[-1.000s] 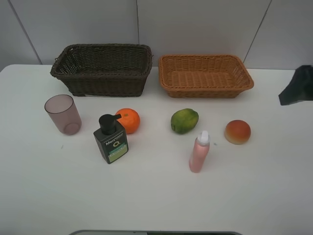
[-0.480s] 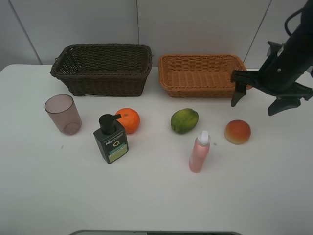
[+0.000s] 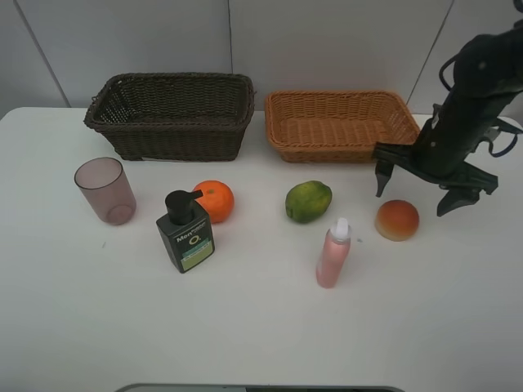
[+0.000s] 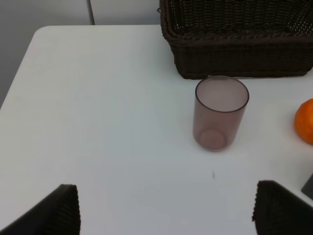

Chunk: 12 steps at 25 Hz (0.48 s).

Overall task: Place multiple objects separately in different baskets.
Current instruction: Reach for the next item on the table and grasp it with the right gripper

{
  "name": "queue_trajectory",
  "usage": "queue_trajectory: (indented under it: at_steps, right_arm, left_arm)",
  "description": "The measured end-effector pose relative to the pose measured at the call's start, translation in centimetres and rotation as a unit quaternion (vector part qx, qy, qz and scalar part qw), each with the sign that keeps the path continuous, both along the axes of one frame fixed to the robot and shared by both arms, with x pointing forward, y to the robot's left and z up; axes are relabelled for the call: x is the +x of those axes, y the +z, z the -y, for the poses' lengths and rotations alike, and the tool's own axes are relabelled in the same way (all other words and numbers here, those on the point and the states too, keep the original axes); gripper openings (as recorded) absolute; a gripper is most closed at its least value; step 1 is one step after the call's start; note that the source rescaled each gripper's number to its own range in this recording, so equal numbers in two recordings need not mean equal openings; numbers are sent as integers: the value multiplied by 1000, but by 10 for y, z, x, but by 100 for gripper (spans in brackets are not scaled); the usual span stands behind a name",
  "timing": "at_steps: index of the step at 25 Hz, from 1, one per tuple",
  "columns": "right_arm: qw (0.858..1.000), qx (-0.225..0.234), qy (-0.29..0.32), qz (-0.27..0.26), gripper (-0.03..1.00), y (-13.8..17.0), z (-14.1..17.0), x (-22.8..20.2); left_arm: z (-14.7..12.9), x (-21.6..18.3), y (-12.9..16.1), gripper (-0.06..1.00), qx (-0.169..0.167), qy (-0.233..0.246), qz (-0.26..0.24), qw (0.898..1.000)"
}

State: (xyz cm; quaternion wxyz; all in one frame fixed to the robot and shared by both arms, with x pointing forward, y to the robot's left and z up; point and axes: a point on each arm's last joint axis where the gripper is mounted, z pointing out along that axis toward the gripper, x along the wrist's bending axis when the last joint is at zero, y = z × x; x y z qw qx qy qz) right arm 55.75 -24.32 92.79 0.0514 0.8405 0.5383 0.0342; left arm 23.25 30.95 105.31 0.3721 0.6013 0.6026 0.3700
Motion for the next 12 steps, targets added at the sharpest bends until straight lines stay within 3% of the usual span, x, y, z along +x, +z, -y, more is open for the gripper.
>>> queue_trajectory:
  at_steps: [12]
  right_arm:
    - [1000, 6, -3, -29, 89, -34, -7, 5]
  left_arm:
    - [0, 0, 0, 91, 0, 0, 0, 1000]
